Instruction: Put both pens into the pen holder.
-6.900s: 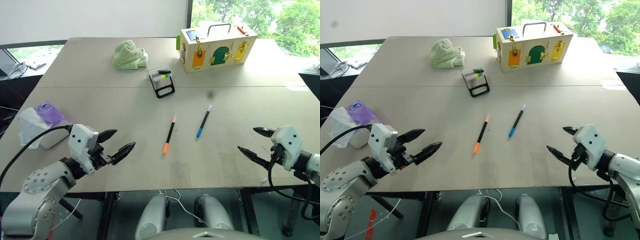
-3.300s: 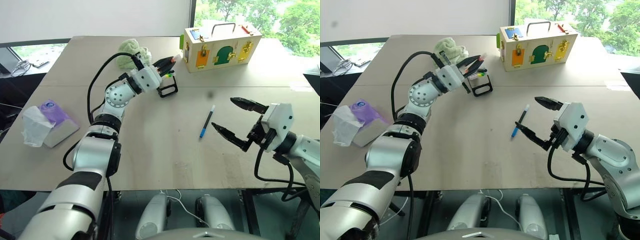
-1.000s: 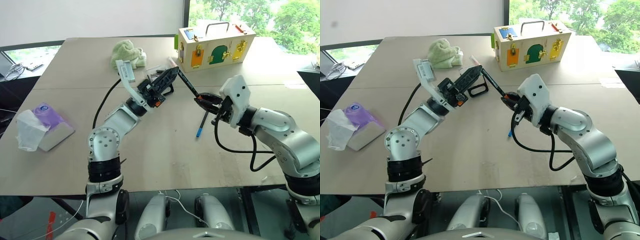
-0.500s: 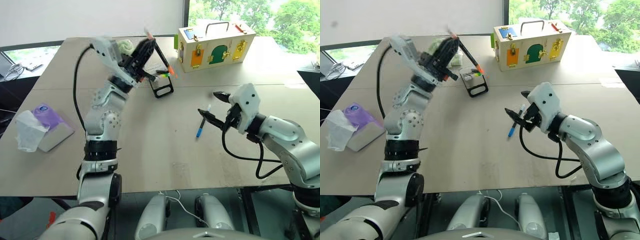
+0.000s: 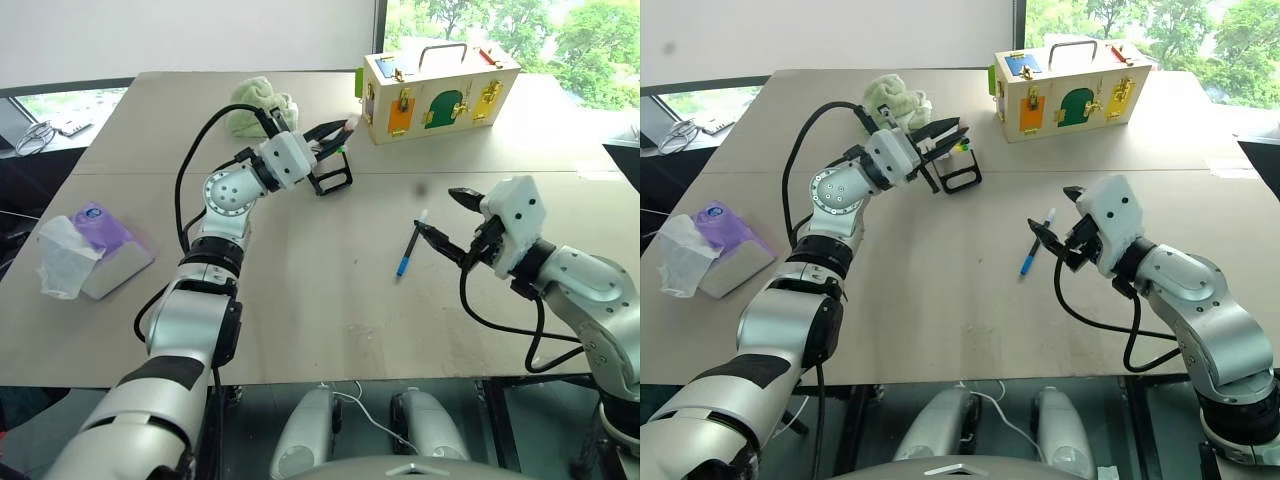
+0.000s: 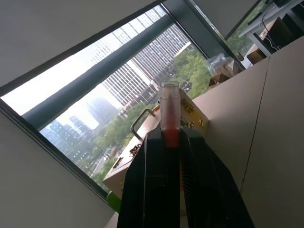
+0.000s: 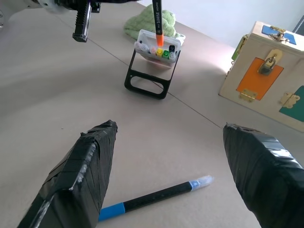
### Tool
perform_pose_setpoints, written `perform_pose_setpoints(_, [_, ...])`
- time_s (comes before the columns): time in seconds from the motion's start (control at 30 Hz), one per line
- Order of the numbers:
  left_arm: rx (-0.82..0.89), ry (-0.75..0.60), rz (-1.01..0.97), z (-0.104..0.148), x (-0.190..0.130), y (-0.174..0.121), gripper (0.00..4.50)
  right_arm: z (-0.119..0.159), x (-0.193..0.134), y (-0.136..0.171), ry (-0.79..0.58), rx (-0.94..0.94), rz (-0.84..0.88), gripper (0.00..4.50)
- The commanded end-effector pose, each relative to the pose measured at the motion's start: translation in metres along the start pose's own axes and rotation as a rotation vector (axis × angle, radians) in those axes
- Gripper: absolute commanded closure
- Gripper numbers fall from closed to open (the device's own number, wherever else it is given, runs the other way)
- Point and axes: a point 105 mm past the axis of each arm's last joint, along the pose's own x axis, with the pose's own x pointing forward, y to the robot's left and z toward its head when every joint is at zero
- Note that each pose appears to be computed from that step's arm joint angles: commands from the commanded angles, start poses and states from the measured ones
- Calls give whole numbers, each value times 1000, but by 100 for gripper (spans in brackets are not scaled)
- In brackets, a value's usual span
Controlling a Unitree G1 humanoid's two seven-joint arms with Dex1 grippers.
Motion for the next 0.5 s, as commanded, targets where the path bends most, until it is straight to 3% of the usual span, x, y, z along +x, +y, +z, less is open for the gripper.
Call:
perform_pose_setpoints(0.03, [101,-6,0,6,0,8,450,11,-7,-1,-35,-32,-23,69])
perform_pose_setpoints(0.5, [167,209,22,-33,-15,4,450,18,-8,-1,-55,-45,-23,69])
